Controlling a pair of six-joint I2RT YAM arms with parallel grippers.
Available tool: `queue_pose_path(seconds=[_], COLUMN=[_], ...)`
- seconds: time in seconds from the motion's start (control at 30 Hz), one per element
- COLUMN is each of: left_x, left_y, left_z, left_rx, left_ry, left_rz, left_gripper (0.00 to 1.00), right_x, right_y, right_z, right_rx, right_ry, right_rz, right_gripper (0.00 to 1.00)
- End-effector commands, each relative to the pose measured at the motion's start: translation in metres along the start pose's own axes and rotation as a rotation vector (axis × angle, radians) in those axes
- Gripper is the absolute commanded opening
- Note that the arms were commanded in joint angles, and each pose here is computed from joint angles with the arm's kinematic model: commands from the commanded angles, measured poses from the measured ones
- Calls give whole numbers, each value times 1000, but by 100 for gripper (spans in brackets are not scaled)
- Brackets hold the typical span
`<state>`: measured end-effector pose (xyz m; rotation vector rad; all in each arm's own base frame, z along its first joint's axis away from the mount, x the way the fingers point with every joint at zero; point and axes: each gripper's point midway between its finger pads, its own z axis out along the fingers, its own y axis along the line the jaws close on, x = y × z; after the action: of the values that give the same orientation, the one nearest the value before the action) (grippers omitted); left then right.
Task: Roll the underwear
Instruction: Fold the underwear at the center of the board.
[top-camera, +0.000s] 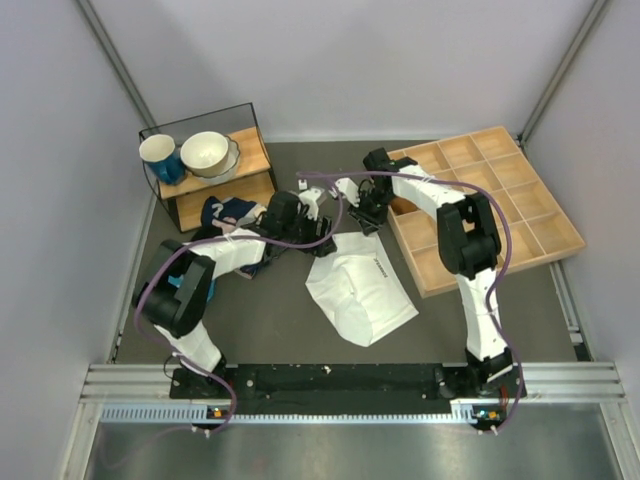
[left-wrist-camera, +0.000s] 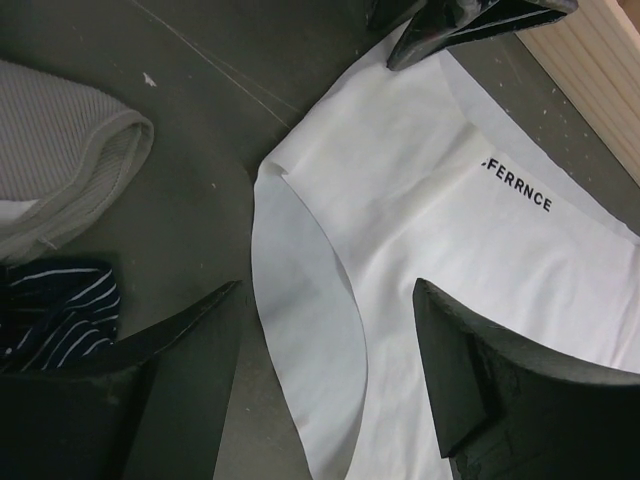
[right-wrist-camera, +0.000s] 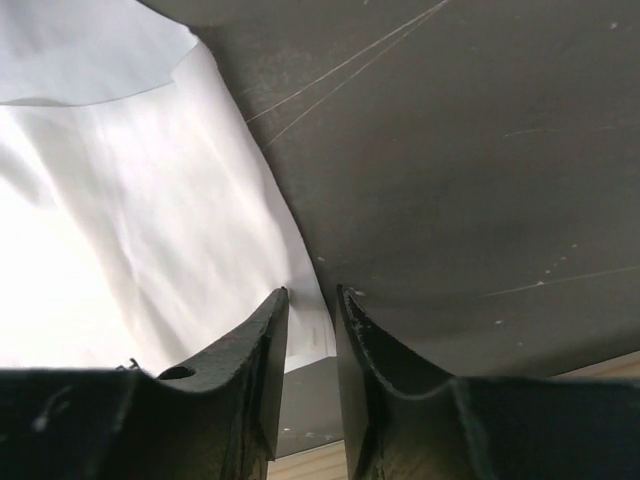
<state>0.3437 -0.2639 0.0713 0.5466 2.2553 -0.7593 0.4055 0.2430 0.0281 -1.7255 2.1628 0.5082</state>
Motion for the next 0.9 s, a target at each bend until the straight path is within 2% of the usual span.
queue_pose_path(seconds=[0.0,0.33,0.47,0.67,0.87], left_x=[-39,-37,-42,-32,-21], left_y=[-10,4,8,15,17], left_z=[2,36,46,66,72], left_rx=[72,84,76,93,109], left_ry=[-95,-16,-17,64,101], left_rz=[115,181,186,186,180], left_gripper=[73,69,67,56,55], right_x=[4,3,3,0,-2], right_y=[16,13,13,15,15], right_z=[5,0,0,0,-1], right_rx=[-94,-125,-137,-153,-155], right_ry=[11,-29,-43,-55,-65], right_rz=[7,66,75,81,87], right_gripper=[24,3,1,0,0])
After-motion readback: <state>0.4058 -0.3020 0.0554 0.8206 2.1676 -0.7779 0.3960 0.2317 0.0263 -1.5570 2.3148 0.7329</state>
